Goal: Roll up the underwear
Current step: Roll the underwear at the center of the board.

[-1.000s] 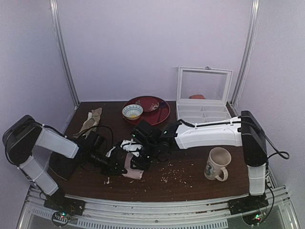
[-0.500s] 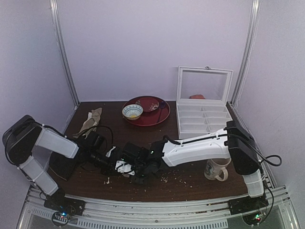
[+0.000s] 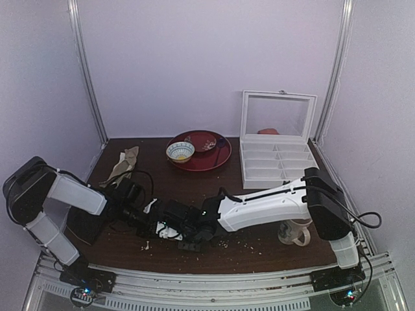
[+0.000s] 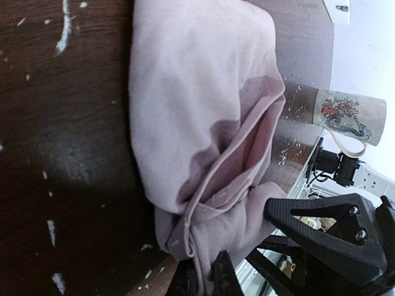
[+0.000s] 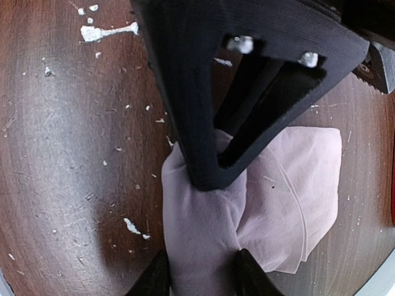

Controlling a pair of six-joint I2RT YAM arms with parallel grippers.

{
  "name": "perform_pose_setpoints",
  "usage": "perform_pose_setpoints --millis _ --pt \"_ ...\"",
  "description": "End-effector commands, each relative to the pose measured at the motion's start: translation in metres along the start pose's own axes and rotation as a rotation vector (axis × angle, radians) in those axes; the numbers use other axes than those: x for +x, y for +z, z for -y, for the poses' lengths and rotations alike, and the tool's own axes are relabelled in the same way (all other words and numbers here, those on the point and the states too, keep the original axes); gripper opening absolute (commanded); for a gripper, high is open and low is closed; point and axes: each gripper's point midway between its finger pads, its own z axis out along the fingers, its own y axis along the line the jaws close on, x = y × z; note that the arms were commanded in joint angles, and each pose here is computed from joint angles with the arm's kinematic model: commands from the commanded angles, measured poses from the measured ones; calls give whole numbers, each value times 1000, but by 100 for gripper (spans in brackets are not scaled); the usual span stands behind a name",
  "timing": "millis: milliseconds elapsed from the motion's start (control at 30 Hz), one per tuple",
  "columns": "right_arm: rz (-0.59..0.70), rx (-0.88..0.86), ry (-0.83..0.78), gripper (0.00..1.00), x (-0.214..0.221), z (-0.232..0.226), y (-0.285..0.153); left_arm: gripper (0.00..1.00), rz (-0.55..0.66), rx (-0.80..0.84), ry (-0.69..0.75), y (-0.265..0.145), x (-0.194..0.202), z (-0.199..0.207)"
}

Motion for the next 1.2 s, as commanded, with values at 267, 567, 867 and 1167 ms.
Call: perform_pose_setpoints --millis 267,567,867,1167 --pt "-43 -8 -76 32 10 -17 28 0 -1 27 20 0 1 6" --pt "-47 -26 -74 28 17 -24 37 0 -4 34 19 1 1 7" --pt "-23 -28 -72 5 17 -24 30 0 -7 22 11 0 5 3" --pt "4 -70 -67 0 15 -30 26 21 -3 45 -18 -1 3 5"
